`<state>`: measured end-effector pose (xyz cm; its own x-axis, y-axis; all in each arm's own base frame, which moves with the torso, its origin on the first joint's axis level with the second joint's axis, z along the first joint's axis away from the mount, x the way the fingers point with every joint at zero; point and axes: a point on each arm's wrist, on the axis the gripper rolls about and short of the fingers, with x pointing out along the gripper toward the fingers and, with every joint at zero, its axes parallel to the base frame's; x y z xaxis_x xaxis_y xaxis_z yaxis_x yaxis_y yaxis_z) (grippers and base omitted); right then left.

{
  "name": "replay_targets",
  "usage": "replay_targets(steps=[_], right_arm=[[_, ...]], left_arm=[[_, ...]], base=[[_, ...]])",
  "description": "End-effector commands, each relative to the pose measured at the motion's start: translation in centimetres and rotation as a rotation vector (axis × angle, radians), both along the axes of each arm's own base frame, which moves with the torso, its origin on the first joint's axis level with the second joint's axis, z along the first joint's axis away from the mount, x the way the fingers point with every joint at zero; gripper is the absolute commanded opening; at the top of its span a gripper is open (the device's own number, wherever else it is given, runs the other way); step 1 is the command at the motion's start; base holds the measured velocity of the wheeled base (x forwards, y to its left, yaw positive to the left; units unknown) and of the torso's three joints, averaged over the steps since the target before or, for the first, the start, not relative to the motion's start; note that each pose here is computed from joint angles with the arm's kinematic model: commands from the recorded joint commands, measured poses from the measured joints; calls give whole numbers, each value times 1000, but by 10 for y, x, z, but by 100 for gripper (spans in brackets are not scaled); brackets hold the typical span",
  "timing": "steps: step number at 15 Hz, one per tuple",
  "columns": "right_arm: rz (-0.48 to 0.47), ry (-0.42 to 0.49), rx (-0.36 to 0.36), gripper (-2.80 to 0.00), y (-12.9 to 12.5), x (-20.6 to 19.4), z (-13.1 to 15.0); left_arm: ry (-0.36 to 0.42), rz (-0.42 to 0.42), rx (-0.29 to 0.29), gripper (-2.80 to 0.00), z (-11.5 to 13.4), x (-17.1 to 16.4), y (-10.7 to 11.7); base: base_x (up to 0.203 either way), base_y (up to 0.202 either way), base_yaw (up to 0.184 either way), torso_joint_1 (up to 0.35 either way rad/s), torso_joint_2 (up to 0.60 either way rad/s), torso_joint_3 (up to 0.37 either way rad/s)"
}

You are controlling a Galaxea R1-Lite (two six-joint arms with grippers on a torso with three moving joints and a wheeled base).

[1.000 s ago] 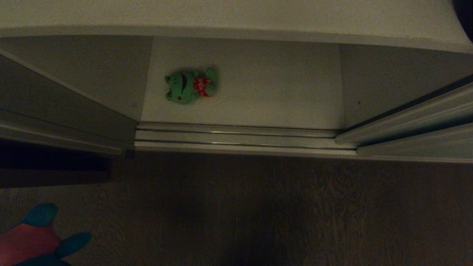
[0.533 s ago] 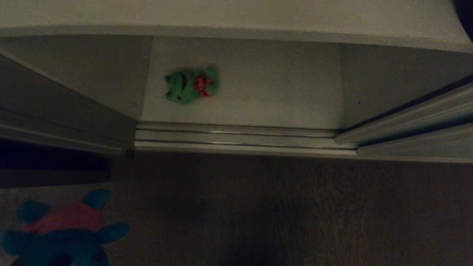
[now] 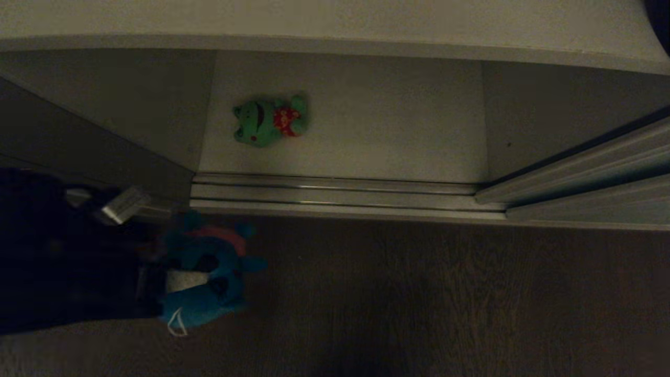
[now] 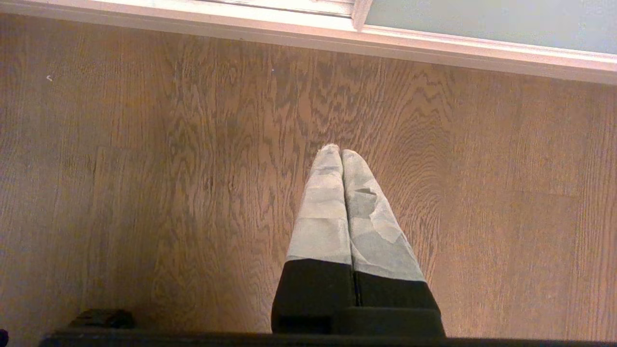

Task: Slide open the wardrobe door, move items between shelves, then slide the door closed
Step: Place the blue doll on the lower shelf

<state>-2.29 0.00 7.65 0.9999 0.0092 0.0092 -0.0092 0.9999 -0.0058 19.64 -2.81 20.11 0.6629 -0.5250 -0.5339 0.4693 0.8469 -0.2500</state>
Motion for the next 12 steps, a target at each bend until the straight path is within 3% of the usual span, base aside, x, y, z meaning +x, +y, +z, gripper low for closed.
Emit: replay_targets(steps=[1, 4, 7, 12], right_arm=[[2, 0, 0, -280, 0, 0, 0], [1, 2, 0, -280, 0, 0, 0], [1, 1, 0, -280, 0, 0, 0], [1, 0, 0, -280, 0, 0, 0]], left_arm=[[95, -57, 8, -280, -22, 55, -18], [27, -112, -25, -280, -11, 112, -47], [-48, -95, -113, -280, -7, 160, -78], [-302, -1, -209, -280, 12, 215, -137]], base=[[0, 0, 0, 0, 0, 0], [0, 0, 0, 0, 0, 0], [0, 0, 0, 0, 0, 0], [0, 0, 0, 0, 0, 0]])
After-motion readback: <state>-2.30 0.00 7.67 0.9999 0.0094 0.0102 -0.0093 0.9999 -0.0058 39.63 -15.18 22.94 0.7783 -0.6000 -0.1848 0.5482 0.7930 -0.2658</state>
